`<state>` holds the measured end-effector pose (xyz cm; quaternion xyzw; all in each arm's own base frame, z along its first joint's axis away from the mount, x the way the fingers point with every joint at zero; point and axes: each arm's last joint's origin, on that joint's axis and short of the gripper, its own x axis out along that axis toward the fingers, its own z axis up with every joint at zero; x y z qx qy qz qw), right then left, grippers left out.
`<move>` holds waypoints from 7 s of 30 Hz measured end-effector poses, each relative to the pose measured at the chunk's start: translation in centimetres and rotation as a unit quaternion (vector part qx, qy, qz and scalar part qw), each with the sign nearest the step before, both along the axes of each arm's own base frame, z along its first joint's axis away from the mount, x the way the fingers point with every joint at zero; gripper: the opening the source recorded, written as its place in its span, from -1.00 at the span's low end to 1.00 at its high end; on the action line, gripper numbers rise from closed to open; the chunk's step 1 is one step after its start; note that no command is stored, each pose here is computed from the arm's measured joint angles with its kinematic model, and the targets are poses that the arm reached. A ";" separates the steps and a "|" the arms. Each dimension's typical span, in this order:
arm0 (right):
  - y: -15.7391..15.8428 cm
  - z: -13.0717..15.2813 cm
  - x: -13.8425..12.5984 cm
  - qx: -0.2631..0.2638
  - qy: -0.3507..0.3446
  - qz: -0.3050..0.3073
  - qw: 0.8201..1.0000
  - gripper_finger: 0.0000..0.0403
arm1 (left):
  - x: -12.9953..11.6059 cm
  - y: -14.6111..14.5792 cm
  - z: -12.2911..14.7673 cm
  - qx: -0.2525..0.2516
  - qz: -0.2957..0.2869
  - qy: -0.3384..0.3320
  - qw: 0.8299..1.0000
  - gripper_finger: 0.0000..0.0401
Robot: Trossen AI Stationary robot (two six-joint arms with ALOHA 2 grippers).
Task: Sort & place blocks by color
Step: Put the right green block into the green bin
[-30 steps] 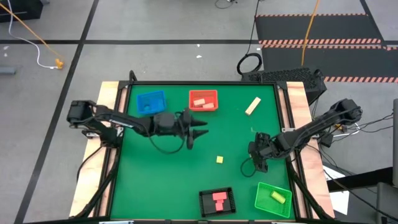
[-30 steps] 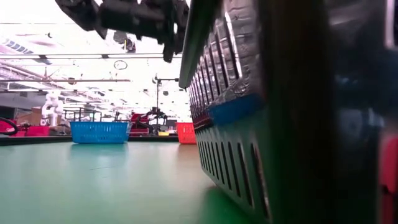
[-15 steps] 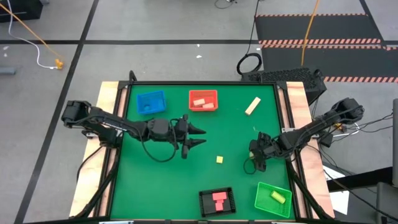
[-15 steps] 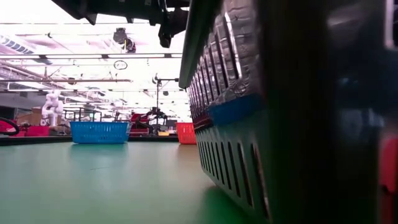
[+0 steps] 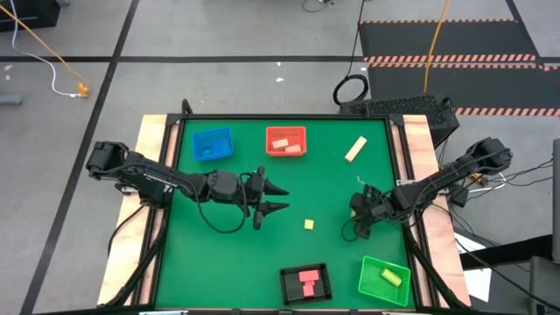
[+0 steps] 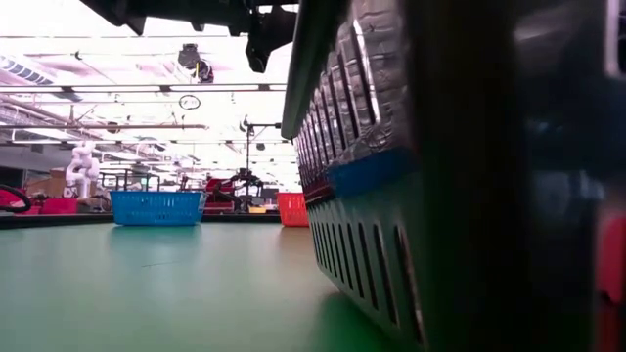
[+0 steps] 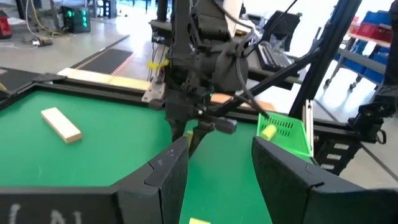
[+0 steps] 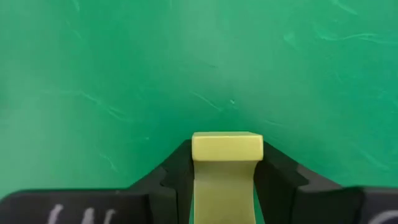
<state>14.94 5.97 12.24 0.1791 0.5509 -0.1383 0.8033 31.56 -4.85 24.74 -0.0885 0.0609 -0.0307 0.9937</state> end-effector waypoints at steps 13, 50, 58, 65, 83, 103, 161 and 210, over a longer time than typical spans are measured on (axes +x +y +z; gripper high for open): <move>1.0 3.4 3.2 0.059 -0.260 -0.040 0.963 -0.44 | 0.5 -1.5 -2.7 0.017 -0.016 0.068 0.997 -0.12; 3.4 8.8 14.4 -0.204 -0.601 0.110 0.765 -0.44 | 2.6 -4.6 -4.9 0.098 -0.006 -0.081 0.992 -0.07; 3.5 9.2 14.7 -0.191 -0.611 0.110 0.761 -0.44 | 2.7 -4.3 -4.9 0.092 -0.004 -0.080 0.992 -0.24; 3.6 8.7 14.8 -0.168 -0.589 0.107 0.783 -0.30 | 2.7 -4.3 -5.1 0.087 -0.005 -0.071 0.994 -0.33; 3.1 9.4 12.9 -0.079 -0.506 0.068 0.856 0.37 | 2.3 -5.8 -5.3 0.053 -0.024 -0.060 0.997 -0.33; 6.1 8.9 11.1 -0.017 -0.468 0.089 0.879 0.34 | 1.4 -8.3 -5.3 0.004 -0.079 -0.050 0.996 -0.33; 5.8 10.2 18.6 -0.037 -0.555 0.083 0.827 -0.40 | 1.7 -7.4 -5.6 -0.028 -0.031 -0.038 0.998 -0.33; 12.3 10.6 0.8 0.331 0.130 -0.235 0.905 -0.08 | 2.2 -4.8 -7.9 -0.106 0.032 0.086 0.990 0.22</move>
